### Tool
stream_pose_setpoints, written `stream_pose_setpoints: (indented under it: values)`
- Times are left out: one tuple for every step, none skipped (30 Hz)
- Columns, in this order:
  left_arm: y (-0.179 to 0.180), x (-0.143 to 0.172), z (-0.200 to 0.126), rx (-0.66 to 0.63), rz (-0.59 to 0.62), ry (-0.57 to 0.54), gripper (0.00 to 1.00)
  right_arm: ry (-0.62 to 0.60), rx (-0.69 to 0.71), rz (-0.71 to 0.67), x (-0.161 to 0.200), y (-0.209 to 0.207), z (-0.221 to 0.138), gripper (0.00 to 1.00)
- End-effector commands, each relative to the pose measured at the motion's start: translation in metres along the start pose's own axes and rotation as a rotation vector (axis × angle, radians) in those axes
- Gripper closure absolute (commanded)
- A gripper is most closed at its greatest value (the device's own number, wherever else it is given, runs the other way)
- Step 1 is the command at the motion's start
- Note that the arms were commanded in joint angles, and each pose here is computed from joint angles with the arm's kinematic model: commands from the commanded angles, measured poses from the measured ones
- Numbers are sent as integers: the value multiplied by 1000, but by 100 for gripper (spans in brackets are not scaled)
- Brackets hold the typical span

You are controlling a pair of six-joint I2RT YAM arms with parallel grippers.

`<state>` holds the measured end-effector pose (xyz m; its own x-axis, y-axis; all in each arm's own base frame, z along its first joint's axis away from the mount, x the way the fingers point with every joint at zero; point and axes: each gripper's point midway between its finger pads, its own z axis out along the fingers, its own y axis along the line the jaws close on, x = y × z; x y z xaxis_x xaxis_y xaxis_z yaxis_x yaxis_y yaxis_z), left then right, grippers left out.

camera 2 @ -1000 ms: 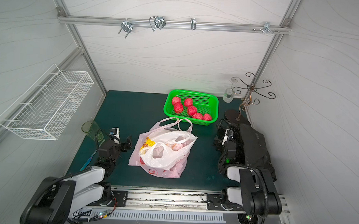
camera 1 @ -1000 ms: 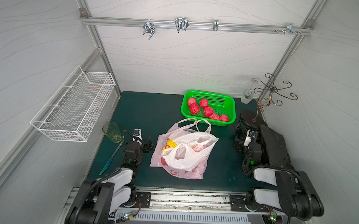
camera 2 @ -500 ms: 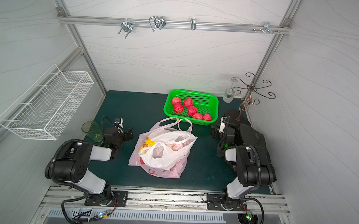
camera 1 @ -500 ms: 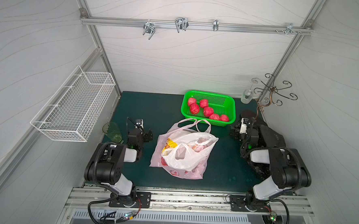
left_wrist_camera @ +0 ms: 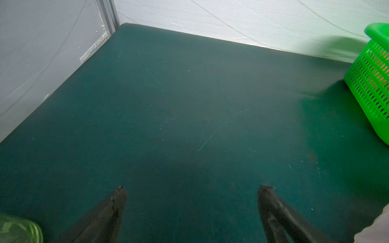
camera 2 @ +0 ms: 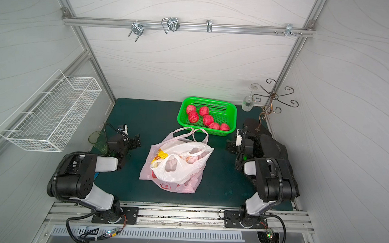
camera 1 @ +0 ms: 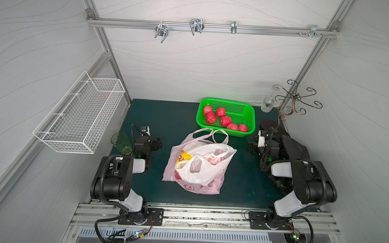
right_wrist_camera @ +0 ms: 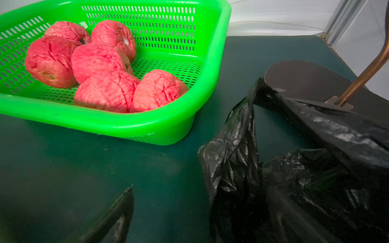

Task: Untie the knot of a plastic bag & take out the apple
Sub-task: Reset both arms

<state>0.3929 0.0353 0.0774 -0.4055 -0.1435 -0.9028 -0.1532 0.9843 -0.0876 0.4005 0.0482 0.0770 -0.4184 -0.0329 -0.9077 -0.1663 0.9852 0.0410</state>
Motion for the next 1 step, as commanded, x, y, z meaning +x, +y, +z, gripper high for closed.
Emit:
stream_pose_setpoints:
  values:
    - [-4,-13,0,17,-4,-43,1,-21,-22,-35,-5,5,-1,1]
